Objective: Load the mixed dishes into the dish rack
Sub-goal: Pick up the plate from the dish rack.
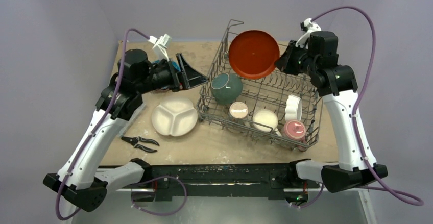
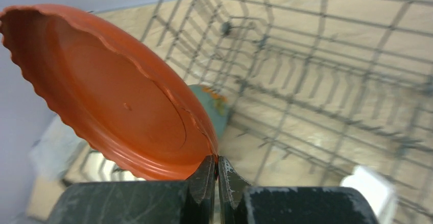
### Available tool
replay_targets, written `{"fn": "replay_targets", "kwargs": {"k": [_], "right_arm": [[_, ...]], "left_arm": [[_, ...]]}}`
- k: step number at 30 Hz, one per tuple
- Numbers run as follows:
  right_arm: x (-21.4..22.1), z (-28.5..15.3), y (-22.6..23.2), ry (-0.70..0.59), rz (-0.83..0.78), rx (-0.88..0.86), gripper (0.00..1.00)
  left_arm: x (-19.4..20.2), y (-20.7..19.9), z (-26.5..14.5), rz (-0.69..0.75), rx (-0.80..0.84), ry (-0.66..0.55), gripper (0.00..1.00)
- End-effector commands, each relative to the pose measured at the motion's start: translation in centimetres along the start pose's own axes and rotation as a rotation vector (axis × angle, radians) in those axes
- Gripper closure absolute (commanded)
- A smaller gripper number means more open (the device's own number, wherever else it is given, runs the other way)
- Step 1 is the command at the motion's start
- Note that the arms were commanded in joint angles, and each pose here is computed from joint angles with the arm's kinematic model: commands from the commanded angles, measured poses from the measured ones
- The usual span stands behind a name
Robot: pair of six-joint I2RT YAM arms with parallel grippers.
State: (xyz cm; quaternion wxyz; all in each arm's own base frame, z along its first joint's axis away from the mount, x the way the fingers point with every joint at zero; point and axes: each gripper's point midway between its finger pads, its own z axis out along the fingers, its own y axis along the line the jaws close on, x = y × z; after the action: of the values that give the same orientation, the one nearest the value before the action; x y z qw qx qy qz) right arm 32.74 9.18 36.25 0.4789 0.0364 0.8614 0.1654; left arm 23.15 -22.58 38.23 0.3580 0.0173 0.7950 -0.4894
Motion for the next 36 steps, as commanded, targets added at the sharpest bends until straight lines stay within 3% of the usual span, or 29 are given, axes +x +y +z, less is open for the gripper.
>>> {"fn": "replay_targets", "kwargs": {"k": [1,9,13,16,17,19,20,21,22,23,24,27,28,30,33,36], "right_arm": [[-0.1,-1.8,5.7,0.001,0.139,-0.303,1.0],[1.6,-3.2,8.9,0.057,0.278,-0.508,1.0],[2.3,-3.4,9.4,0.09,0.274,-0.537,1.0],[2.5,-3.8,10.3,0.106,0.262,-0.568,1.0],[2.8,-3.8,10.6,0.118,0.253,-0.577,1.0],[3.1,-3.9,11.0,0.135,0.229,-0.59,1.0],[3.2,-3.8,11.0,0.145,0.218,-0.589,1.0],[3.4,-3.6,10.7,0.156,0.202,-0.573,1.0],[3.4,-3.3,10.3,0.162,0.186,-0.543,0.88],[3.0,-3.2,9.9,0.156,0.174,-0.507,0.66],[2.3,-2.8,9.0,0.133,0.165,-0.446,0.53],[-1.9,-2.7,7.1,0.001,0.118,-0.302,0.32],[-3.2,-2.3,6.1,-0.039,0.126,-0.244,0.21],[-5.2,-1.1,2.8,-0.101,0.213,-0.083,0.03],[-5.8,2.1,0.0,-0.062,0.28,-0.02,0.02],[-3.8,6.7,-3.4,0.068,0.311,0.08,0.02]], "left_arm": [[-2.3,-4.0,2.5,0.063,0.105,-0.101,0.15],[-3.5,-3.8,5.3,0.067,0.062,-0.15,0.13],[-3.5,-4.0,6.3,0.054,0.064,-0.129,0.22],[-3.2,-3.1,6.9,0.032,0.022,-0.11,0.41],[-3.1,-3.0,6.9,0.034,0.019,-0.105,0.54],[-3.4,-2.7,6.5,0.043,-0.017,-0.115,0.88],[-3.6,-2.2,6.1,0.043,-0.05,-0.132,0.99],[-4.0,-1.9,5.6,0.052,-0.075,-0.158,1.0],[-4.4,-1.6,5.0,0.068,-0.098,-0.185,1.0],[-4.9,-1.4,4.1,0.083,-0.122,-0.221,1.0],[-5.4,-1.1,3.1,0.091,-0.157,-0.258,1.0],[-6.6,0.5,-0.1,0.112,-0.283,-0.351,1.0],[-6.9,0.8,-1.1,0.119,-0.307,-0.369,1.0],[-6.9,1.4,-2.8,0.128,-0.355,-0.378,1.0],[-6.3,2.8,-4.5,0.117,-0.425,-0.357,1.0],[-5.7,3.8,-5.1,0.129,-0.449,-0.327,1.0]]}}
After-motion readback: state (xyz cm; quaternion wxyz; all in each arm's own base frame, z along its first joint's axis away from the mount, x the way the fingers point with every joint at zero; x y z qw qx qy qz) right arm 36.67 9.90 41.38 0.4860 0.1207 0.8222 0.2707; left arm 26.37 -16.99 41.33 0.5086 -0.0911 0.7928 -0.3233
